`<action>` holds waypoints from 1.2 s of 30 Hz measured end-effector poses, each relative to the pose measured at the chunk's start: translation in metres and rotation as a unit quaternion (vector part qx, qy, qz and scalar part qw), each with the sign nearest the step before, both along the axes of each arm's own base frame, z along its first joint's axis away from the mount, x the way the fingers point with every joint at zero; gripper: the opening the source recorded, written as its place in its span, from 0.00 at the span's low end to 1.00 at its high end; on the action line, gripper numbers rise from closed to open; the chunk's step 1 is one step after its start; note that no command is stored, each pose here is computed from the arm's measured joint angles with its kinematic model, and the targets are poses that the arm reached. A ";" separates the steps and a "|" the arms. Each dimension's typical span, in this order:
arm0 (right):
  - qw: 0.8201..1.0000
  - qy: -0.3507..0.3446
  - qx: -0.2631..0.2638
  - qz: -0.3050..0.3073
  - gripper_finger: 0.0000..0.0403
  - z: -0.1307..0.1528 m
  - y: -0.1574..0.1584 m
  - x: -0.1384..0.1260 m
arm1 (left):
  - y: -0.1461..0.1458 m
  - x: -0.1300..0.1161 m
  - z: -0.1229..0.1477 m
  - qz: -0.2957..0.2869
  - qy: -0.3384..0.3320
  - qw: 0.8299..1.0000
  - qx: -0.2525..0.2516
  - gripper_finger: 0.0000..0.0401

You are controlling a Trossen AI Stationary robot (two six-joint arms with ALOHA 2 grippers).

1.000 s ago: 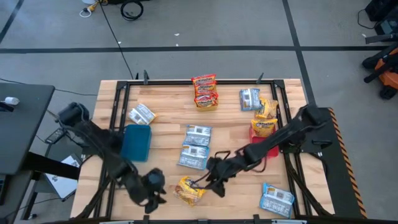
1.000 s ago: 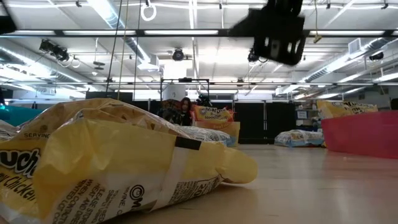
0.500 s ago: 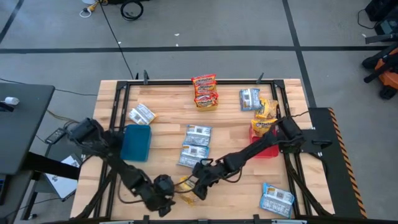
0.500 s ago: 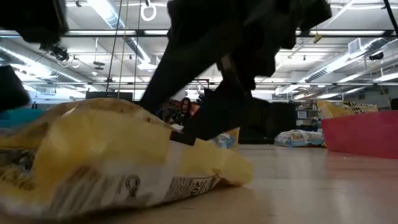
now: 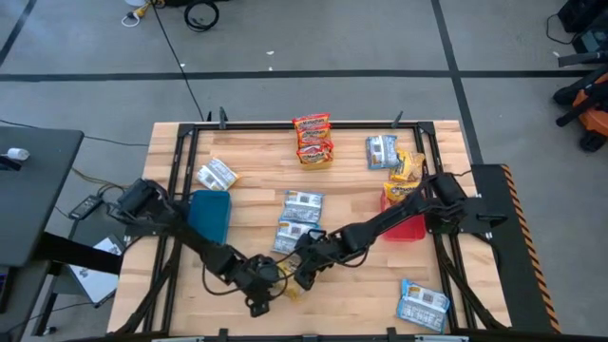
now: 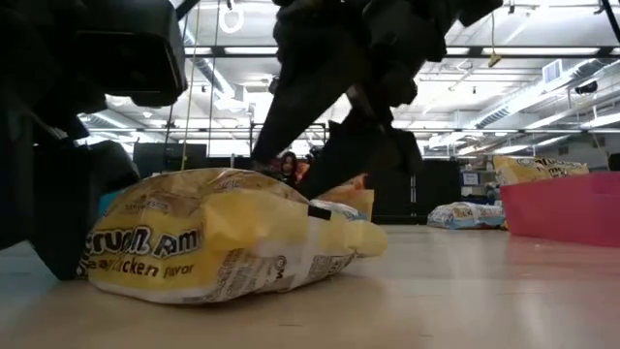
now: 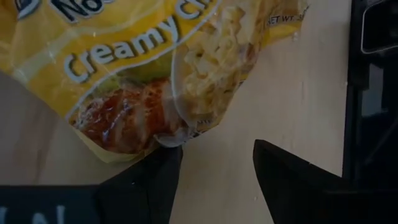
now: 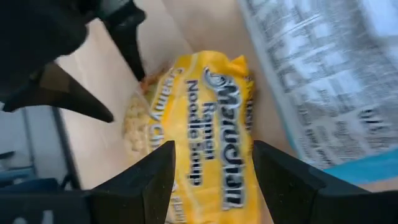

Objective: Sort Maruchan noodles
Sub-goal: Put the bottom yellow noodle pack into the red bin

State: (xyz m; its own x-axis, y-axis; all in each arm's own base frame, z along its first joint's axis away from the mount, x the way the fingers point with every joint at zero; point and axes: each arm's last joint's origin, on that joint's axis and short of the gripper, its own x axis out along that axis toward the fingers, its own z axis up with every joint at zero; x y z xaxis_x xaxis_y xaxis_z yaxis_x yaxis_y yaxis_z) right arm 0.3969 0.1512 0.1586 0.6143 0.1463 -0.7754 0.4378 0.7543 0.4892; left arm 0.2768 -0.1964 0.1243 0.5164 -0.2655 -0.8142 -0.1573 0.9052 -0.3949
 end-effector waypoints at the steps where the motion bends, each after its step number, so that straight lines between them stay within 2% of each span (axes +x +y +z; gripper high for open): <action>1: 1.000 0.002 -0.006 -0.004 0.54 0.000 -0.001 0.000 | 0.002 0.001 0.000 -0.008 0.003 1.000 0.005 0.52; 5: 1.000 0.005 -0.011 -0.012 0.54 -0.006 -0.008 0.004 | 0.012 0.005 0.000 -0.044 0.007 0.999 0.018 0.52; 8: 1.000 0.018 0.003 -0.012 0.54 -0.017 -0.013 0.007 | 0.019 0.009 -0.001 -0.059 0.006 0.998 0.030 0.52; 13: 0.999 -0.007 0.048 -0.010 0.50 -0.022 -0.012 0.017 | 0.028 0.012 0.000 -0.080 -0.001 0.995 0.053 0.52; 19: 0.998 0.001 0.065 -0.007 0.39 -0.023 -0.009 0.015 | 0.041 0.020 0.002 -0.093 -0.019 0.993 0.076 0.52; 23: 0.997 0.007 0.074 -0.005 0.26 -0.022 -0.008 0.015 | 0.049 0.024 0.002 -0.093 -0.022 0.992 0.079 0.52; 27: 0.998 0.015 0.054 0.016 0.05 -0.014 -0.010 0.009 | 0.057 0.025 0.006 -0.081 -0.021 0.993 0.082 0.52; 28: 0.999 0.019 0.045 0.024 0.03 -0.009 -0.011 0.007 | 0.060 0.025 0.009 -0.076 -0.021 0.993 0.087 0.52; 33: 0.995 0.071 -0.033 0.059 0.02 0.032 -0.023 -0.024 | 0.076 0.020 0.031 -0.044 -0.019 0.995 0.085 0.52; 36: 0.983 0.121 -0.105 0.085 0.02 0.062 -0.033 -0.055 | 0.085 0.011 0.049 -0.023 -0.010 0.996 0.081 0.52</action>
